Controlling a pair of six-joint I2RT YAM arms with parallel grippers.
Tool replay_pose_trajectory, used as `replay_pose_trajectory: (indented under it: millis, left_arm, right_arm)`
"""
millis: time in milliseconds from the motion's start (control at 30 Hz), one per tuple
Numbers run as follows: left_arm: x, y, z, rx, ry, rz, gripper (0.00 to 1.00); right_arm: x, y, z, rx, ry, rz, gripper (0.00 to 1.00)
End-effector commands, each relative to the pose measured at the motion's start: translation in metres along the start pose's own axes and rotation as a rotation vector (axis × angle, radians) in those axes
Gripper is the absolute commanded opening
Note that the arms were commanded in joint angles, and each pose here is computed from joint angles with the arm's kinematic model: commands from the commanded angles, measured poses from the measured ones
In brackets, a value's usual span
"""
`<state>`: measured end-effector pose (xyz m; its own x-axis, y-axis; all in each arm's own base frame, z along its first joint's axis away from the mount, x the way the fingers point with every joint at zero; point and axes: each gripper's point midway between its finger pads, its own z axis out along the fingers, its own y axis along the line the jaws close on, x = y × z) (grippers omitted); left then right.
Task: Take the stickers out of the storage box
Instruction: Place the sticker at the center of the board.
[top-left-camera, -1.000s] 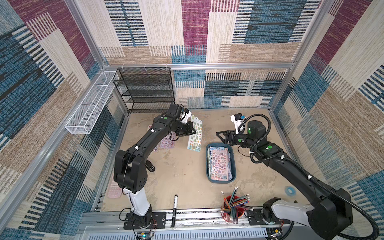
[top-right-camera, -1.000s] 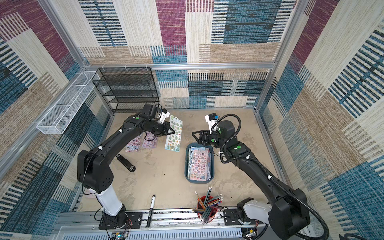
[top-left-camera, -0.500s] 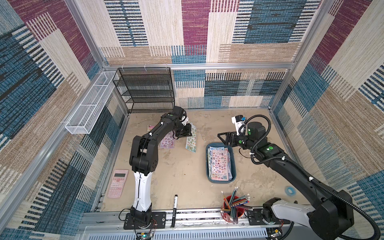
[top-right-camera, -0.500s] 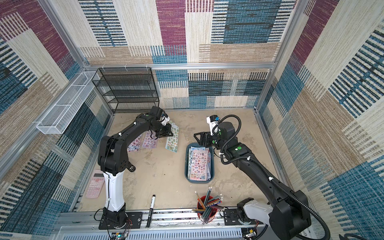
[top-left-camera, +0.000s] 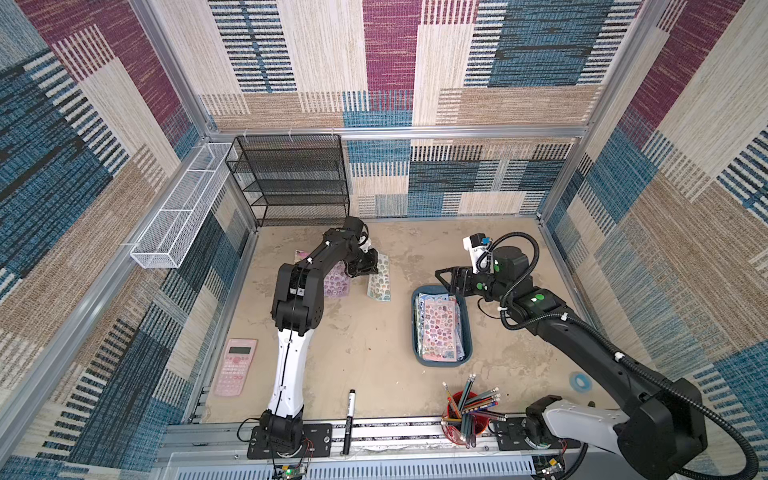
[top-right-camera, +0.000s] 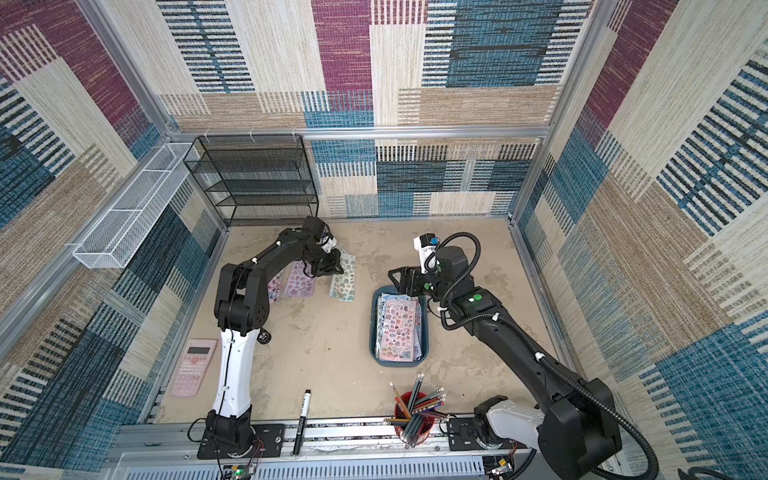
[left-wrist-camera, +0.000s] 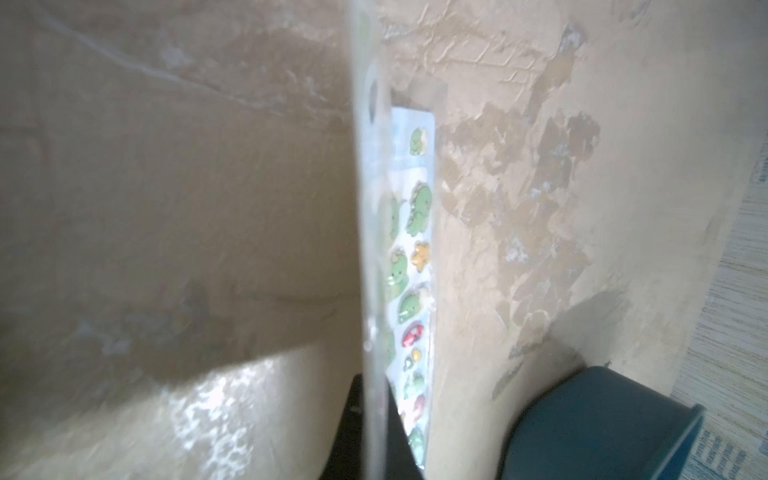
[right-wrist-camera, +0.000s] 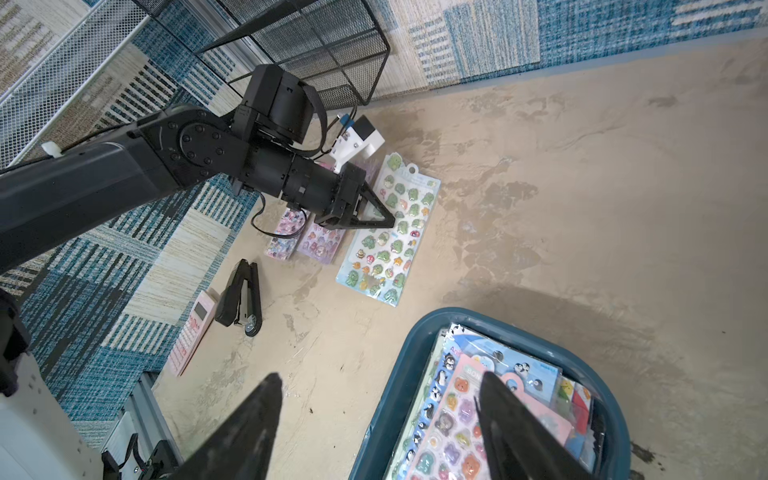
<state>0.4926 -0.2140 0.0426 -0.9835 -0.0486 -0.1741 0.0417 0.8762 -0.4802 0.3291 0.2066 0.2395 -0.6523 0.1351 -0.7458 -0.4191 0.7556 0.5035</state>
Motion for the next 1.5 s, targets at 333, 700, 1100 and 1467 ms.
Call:
replay_pose_trajectory:
  millis: [333,700,1100,1467]
  left_arm:
    - [0.003,0.032,0.014,-0.114,0.067,0.001,0.0]
    - [0.0,0.043,0.005,-0.192,0.059,0.001,0.19]
    - [-0.008,0.043,-0.024,-0.267,0.009,0.022,0.38]
    - [-0.014,0.025,-0.049,-0.236,-0.043,0.024,0.39]
  right_arm:
    - [0.001,-0.003,-0.001,0.011,-0.018,0.016,0.79]
    - [0.0,-0.004,0.0,0.018,-0.02,0.015,0.8]
    - [-0.004,-0.002,0.001,0.011,-0.024,0.02,0.8]
    - [-0.003,-0.003,-0.004,0.023,-0.025,0.021,0.8]
